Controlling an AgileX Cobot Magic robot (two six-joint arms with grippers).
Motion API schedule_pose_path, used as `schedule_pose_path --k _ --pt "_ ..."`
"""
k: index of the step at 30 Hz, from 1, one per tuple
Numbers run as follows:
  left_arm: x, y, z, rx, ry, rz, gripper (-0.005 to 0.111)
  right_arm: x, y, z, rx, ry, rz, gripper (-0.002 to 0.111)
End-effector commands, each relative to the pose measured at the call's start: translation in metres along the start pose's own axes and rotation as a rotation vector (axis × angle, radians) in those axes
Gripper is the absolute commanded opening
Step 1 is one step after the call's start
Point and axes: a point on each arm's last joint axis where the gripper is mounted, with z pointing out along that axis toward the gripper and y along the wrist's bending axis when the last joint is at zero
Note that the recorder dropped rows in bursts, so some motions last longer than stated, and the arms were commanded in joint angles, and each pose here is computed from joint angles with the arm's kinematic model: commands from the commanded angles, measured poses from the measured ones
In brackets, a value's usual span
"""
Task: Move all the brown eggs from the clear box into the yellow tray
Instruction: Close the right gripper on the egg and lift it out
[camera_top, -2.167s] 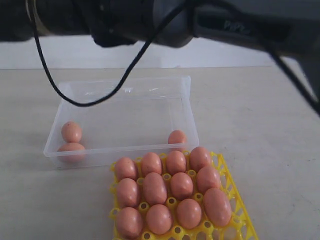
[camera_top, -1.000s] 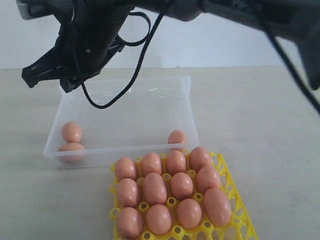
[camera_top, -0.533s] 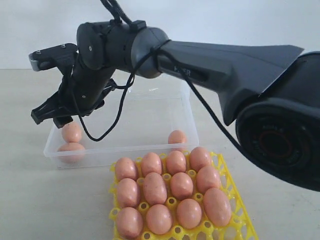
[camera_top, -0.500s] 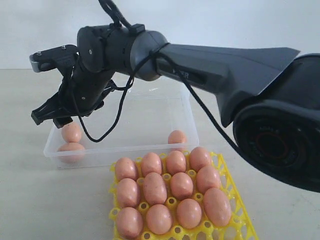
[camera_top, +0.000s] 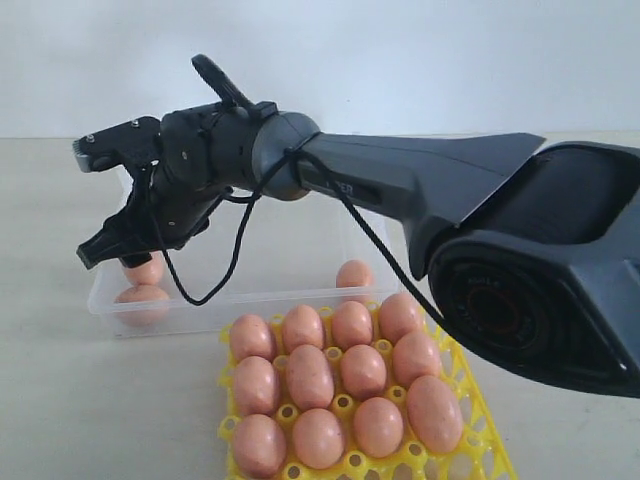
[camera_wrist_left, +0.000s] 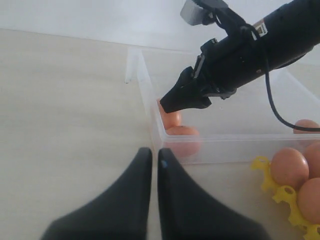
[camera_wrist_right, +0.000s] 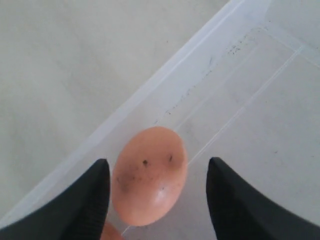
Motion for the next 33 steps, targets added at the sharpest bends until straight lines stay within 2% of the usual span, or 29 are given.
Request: schedule_pose_path --k 1,5,17,24,27,31,32,33 --pt "0.001 0.000 0.001 0.000 0.001 0.008 0.004 -0.001 -0.005 0.007 0.022 -0.051 -0.006 0.050" --pt "0.001 0.000 0.001 0.000 0.001 0.008 0.004 -0.005 -0.007 0.011 0.028 -0.122 0.044 0.050" --pt "0.001 0.000 0.001 0.000 0.001 0.008 0.004 0.015 -0.013 0.035 0.028 -0.059 0.104 0.050" --pt "0.001 0.000 0.001 0.000 0.001 0.008 0.004 0.015 -0.019 0.035 0.033 -0.062 0.230 0.049" --pt "0.001 0.000 0.001 0.000 0.001 0.008 0.004 0.015 -0.019 0.035 0.032 -0.063 0.251 0.038" --pt "0.001 0.000 0.001 0.000 0.001 0.008 0.004 0.015 -0.019 0.035 0.032 -0.063 0.259 0.005" --pt "0.001 0.000 0.001 0.000 0.001 0.008 0.004 0.015 -0.019 0.035 0.032 -0.063 0.262 0.000" --pt "0.001 0.000 0.001 0.000 0.001 0.008 0.004 0.015 -0.019 0.035 0.032 -0.063 0.262 0.000"
